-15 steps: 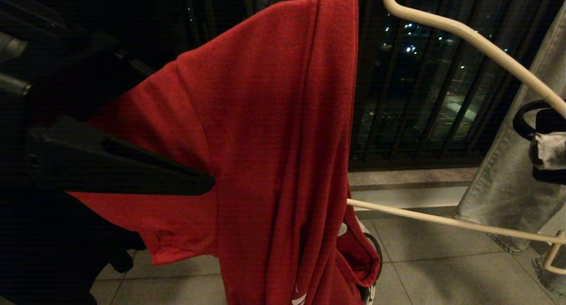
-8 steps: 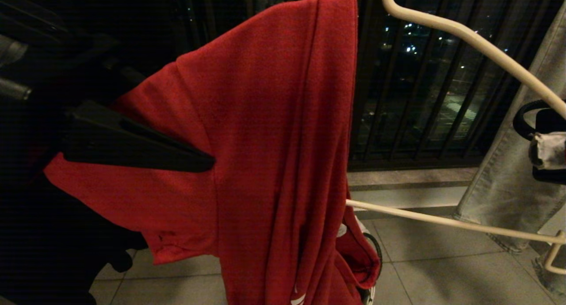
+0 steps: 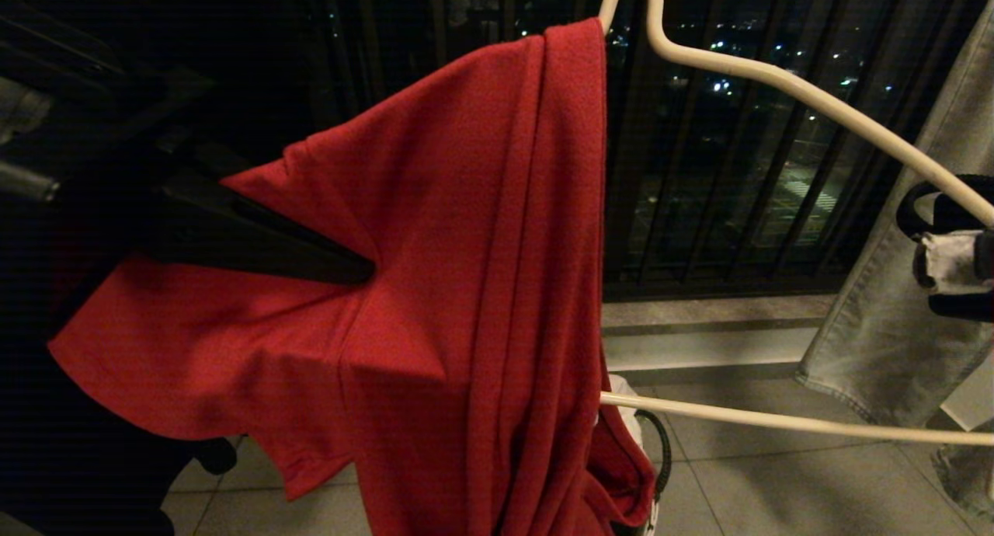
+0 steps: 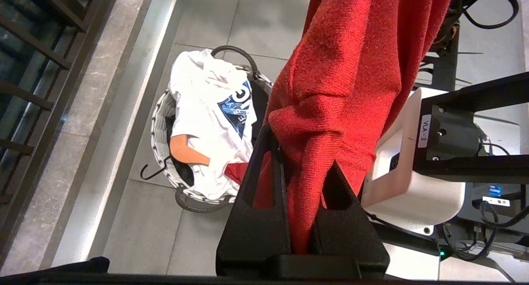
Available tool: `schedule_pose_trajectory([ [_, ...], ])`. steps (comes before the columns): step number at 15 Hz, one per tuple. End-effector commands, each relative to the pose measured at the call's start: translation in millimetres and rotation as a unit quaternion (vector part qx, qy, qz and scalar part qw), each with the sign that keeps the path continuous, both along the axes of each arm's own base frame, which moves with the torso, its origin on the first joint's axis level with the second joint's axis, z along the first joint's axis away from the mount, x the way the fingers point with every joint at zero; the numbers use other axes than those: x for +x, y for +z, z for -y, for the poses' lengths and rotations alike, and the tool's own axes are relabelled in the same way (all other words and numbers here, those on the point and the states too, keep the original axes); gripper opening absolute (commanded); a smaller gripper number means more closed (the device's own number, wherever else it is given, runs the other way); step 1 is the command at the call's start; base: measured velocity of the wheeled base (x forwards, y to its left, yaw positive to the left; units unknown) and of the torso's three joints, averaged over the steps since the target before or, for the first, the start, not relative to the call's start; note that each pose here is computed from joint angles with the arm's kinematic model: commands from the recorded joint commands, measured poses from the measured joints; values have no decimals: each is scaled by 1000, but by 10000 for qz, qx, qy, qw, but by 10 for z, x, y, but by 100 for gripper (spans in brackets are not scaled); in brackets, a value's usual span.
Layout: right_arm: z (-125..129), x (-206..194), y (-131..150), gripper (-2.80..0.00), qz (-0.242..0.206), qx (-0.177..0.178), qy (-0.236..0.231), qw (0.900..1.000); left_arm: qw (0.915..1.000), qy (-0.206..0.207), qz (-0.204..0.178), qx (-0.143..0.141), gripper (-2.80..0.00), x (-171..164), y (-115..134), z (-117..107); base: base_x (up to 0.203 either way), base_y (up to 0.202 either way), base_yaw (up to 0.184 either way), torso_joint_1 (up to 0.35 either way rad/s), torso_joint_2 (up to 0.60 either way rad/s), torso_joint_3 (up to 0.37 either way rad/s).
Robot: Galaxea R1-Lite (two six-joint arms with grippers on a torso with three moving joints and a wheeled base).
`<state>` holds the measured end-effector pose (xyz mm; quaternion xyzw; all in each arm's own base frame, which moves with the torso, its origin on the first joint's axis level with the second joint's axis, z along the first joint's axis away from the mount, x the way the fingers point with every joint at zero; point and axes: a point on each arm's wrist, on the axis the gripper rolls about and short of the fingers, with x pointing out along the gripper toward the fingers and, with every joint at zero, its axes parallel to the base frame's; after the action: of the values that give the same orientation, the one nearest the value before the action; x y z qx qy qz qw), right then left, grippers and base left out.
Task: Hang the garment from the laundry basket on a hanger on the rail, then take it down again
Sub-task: Hang the clothes on the clothes rack
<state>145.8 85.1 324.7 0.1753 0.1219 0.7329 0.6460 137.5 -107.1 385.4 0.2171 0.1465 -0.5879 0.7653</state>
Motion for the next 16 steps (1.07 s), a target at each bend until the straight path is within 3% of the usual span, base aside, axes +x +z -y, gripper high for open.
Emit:
schedule_pose_trajectory([
  [1, -4, 6, -6, -280, -13, -13, 39, 10000, 10000, -13, -7, 10, -280, 0, -3, 0, 0, 0, 0, 0, 0, 0],
  [2, -4, 6, -6, -280, -4, -12, 38, 10000, 10000, -17, -7, 11, -280, -1, -3, 1, 0, 0, 0, 0, 0, 0],
  [3, -4, 7, -13, 0, 2, -15, 36, 10000, 10000, -19, 5, 14, -280, 0, -3, -1, 0, 0, 0, 0, 0, 0],
  [16, -77, 292, -121, 0, -219, -69, -171, 9996, 9998, 23, 179, -67, -280, -60, 57, -43, 0, 0, 0, 0, 0, 0],
])
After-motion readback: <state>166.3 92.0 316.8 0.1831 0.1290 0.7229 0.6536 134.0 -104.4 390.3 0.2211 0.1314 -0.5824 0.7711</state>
